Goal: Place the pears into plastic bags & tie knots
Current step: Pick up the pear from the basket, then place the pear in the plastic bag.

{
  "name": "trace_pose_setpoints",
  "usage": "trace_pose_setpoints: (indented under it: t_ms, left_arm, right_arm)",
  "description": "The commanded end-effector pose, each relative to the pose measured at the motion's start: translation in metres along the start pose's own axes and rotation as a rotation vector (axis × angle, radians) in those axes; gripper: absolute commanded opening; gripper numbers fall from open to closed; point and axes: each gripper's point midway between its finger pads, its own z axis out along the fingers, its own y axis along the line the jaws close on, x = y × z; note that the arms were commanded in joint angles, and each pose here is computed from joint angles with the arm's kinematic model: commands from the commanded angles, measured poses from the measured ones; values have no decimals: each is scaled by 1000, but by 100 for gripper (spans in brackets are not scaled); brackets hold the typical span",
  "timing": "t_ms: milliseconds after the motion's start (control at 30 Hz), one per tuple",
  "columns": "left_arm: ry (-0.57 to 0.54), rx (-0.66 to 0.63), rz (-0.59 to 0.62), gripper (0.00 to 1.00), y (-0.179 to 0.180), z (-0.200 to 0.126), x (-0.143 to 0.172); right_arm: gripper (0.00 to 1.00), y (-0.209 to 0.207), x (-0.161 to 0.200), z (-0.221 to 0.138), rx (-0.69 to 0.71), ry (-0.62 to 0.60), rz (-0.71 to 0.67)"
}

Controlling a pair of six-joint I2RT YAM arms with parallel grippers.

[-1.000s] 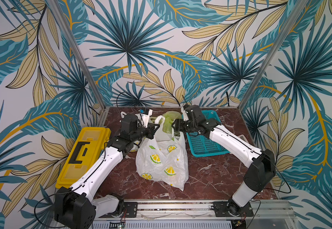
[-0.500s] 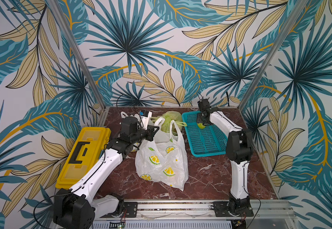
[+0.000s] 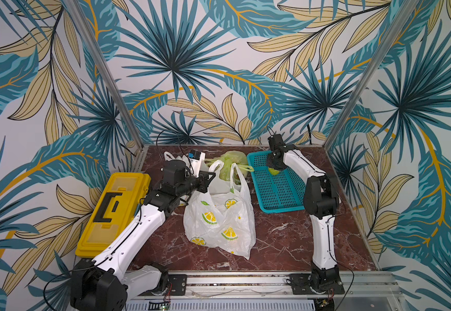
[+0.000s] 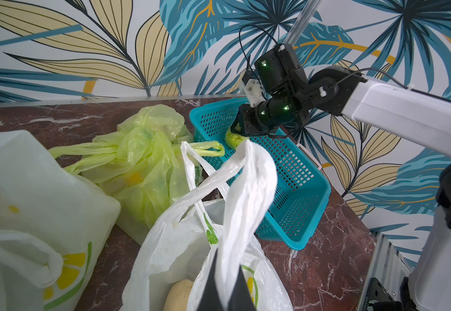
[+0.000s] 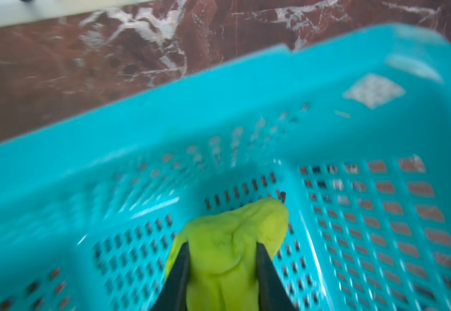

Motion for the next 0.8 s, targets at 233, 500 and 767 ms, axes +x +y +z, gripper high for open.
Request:
trace_pose_setpoints:
  t_ms: [233, 500, 767]
  left_arm:
    - [-16, 16, 11, 3, -5, 3, -11]
    - [-31, 10, -2, 3, -7, -2, -12]
    - [-34, -13, 10, 3, -3, -5, -8]
  right_arm:
    - [22, 157, 78, -214, -717, -70, 44]
    - [23, 250, 135, -205, -829, 33, 94]
    - [64, 238, 141, -201, -716, 39, -115]
